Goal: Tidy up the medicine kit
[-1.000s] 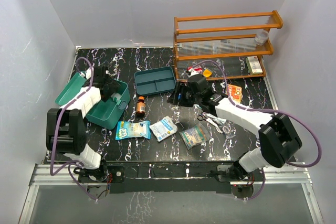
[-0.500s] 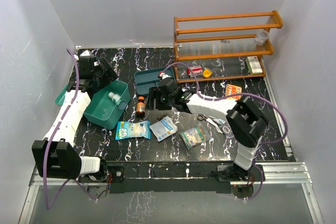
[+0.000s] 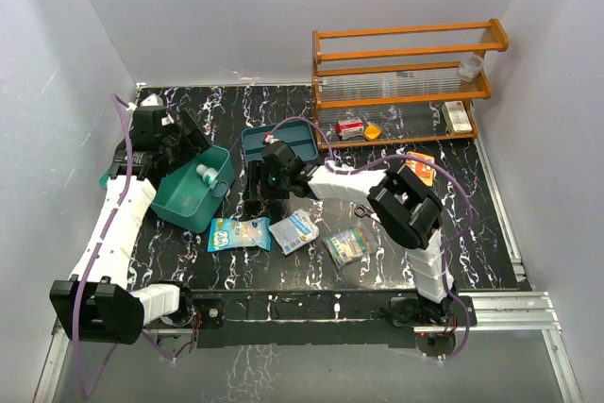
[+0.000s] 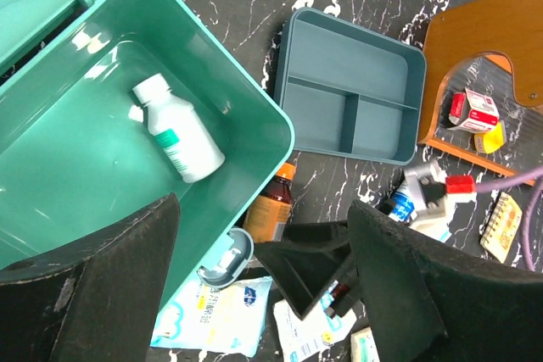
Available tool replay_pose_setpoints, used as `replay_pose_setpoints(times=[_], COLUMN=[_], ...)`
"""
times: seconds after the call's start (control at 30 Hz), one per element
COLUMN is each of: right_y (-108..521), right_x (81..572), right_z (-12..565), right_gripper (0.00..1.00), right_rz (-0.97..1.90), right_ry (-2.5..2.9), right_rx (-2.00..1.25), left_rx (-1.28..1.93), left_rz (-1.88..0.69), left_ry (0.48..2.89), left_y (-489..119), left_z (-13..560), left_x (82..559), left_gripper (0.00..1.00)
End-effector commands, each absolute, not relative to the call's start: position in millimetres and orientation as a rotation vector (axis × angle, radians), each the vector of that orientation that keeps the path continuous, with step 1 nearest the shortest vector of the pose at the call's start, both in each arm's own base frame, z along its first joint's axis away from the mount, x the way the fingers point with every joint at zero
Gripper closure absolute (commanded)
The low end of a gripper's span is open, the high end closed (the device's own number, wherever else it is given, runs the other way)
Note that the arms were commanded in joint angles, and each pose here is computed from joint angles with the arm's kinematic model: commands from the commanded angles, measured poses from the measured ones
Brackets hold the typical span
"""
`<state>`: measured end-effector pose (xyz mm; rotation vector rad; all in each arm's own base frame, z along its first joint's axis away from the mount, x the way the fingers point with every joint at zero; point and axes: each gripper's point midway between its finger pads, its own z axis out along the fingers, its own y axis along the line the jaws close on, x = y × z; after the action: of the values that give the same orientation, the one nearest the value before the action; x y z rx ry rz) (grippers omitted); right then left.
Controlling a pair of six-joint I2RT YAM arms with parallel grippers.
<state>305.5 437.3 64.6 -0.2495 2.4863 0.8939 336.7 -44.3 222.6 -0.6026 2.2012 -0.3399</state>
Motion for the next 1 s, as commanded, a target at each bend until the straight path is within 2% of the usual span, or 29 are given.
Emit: replay_pose_setpoints(times=[0.0, 0.17, 0.23, 0.3, 0.4, 0.67, 0.77, 0.87, 0.97], right_y=[457.0, 452.1, 451.1, 452.3, 454.7, 438.0, 421.0, 408.1, 407.7], right_x=[322.8, 326.5, 326.0, 323.2, 321.1, 319.2, 321.5, 322.7, 319.0], right_z=[80.8, 65.8, 62.0, 61.5, 75.6, 145.9, 171.9, 207.9, 238.8], right_gripper=[0.38, 0.44, 0.51, 0.63, 0.71, 0.72, 0.71, 0.71, 0.69], right_rz=[0.949, 0.891, 0.885, 0.902, 0.948, 0.973, 0.910, 0.876, 0.897], right_ry=[2.424, 2.457, 2.463, 2.465, 2.416, 2.181, 2.111, 2.019, 1.935], right_rx=[-0.197, -0.143, -0.145, -0.165, -0.214, -0.350, -0.346, -0.359, -0.428], left_rx=[-0.582, -0.573, -0.569, -0.565, -0.550, -0.464, -0.348, -0.317, -0.268], left_rz=[-0.407, -0.474, -0.501, -0.534, -0.576, -0.758, -0.832, -0.870, -1.012], left_ry=[2.203, 2.210, 2.216, 2.221, 2.233, 2.257, 2.203, 2.139, 2.094], left_y=[-53.2, -63.0, -67.1, -71.6, -77.9, -103.7, -114.4, -118.4, -135.3], left_z=[229.6, 228.9, 227.3, 226.2, 223.6, 228.9, 243.9, 257.9, 271.0], left_x=[333.4, 335.6, 335.9, 335.4, 333.3, 323.5, 323.0, 324.3, 323.3], left_gripper=[0.21, 0.20, 0.19, 0.19, 0.19, 0.11, 0.05, 0.04, 0.04])
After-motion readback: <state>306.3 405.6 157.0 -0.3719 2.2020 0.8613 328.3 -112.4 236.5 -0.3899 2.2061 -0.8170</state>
